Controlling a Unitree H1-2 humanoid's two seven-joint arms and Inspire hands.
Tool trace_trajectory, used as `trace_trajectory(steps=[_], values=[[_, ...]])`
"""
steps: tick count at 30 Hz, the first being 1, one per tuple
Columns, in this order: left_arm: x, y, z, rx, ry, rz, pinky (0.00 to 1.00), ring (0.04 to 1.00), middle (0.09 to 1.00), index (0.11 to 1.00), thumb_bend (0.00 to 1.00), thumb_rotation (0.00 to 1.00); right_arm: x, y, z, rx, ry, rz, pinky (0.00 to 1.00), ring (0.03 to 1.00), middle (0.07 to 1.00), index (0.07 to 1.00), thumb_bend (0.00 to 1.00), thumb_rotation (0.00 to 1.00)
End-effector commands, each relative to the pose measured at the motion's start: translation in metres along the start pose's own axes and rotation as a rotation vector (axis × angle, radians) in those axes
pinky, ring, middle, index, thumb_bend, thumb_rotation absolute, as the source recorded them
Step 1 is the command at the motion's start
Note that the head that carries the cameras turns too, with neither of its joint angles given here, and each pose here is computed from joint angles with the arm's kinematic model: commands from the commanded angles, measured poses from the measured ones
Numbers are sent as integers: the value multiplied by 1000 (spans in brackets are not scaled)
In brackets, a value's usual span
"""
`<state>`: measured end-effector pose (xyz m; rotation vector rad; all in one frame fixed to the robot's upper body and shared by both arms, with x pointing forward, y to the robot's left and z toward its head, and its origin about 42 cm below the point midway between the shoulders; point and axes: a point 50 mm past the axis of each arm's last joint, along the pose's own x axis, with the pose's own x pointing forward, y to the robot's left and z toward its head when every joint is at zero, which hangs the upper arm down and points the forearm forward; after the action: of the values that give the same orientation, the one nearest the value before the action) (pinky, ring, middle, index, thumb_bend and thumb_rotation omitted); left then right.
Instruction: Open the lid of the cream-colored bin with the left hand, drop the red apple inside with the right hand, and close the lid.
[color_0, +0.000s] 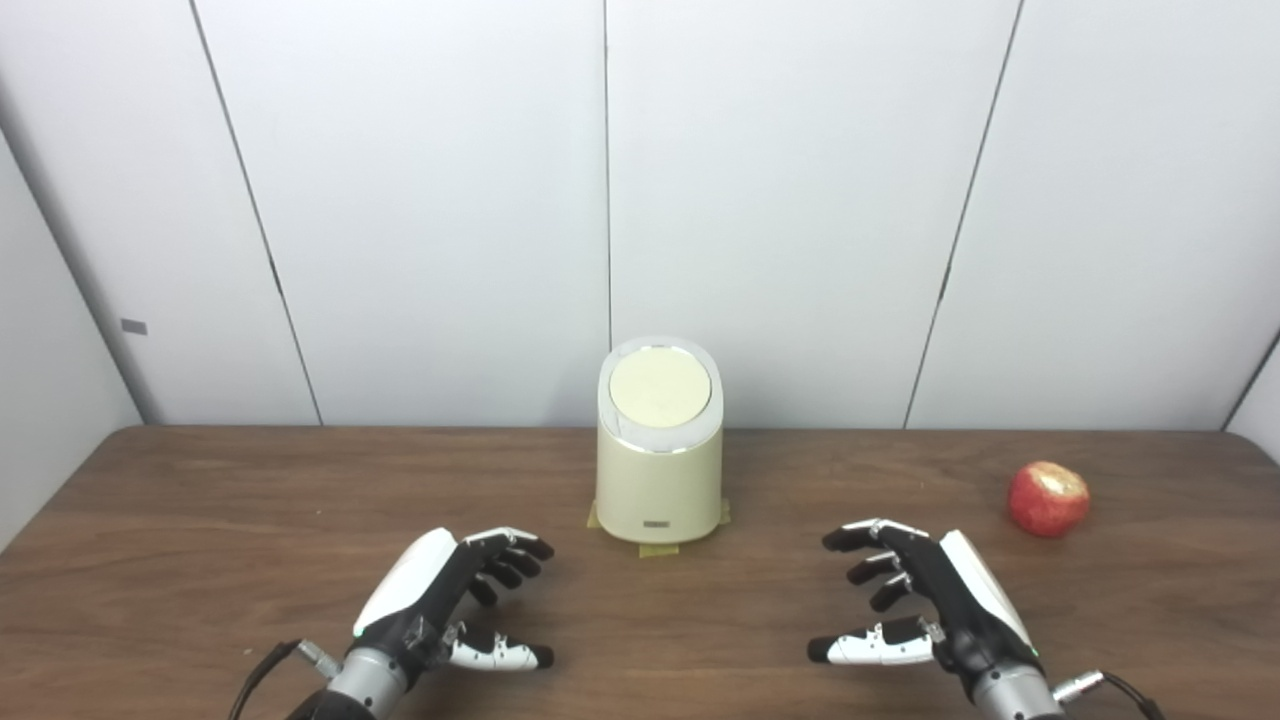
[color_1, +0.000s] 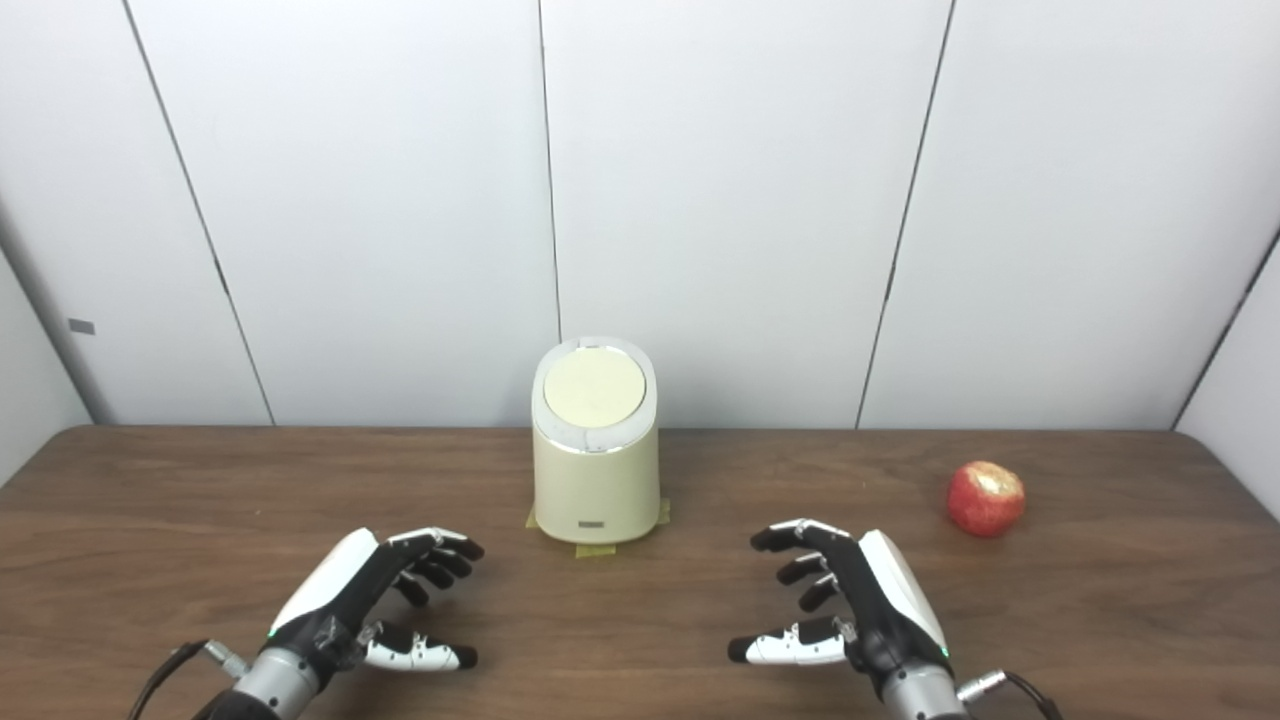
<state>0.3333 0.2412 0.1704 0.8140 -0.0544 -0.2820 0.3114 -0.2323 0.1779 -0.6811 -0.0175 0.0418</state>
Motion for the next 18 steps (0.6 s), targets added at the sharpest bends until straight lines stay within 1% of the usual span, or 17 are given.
trace_trajectory(steps=[1, 5, 8, 12, 13, 16, 17, 18], values=[[8, 15, 10, 25, -71, 61, 630, 699, 710, 737, 762, 0, 7, -11, 16, -5, -72, -41, 501, 649, 744, 661, 777, 79], [9, 13, 8, 13, -78, 58, 631, 693, 704, 737, 758, 0, 7, -11, 16, -1, -71, -41, 523, 672, 758, 660, 782, 81], [9, 13, 6, 2, -82, 56, 641, 694, 703, 738, 755, 0, 7, -10, 17, -2, -72, -42, 515, 666, 758, 660, 783, 78], [9, 13, 5, 1, -81, 58, 645, 696, 706, 738, 754, 0, 7, -10, 17, -7, -75, -42, 541, 682, 750, 663, 781, 89], [9, 13, 6, -22, -81, 65, 648, 698, 708, 739, 754, 0, 7, -10, 17, -6, -75, -42, 528, 673, 749, 663, 780, 85], [10, 9, 9, -220, -82, 117, 616, 700, 733, 756, 714, 3, 7, -10, 17, 0, -78, -45, 514, 662, 746, 659, 780, 74], [11, 7, 11, -303, -87, 144, 615, 709, 751, 774, 714, 72, 7, -10, 17, 0, -79, -47, 511, 662, 745, 654, 781, 71], [12, 5, 14, -365, -97, 167, 625, 719, 764, 785, 739, 128, 7, -10, 16, 2, -78, -48, 508, 659, 745, 652, 780, 67]])
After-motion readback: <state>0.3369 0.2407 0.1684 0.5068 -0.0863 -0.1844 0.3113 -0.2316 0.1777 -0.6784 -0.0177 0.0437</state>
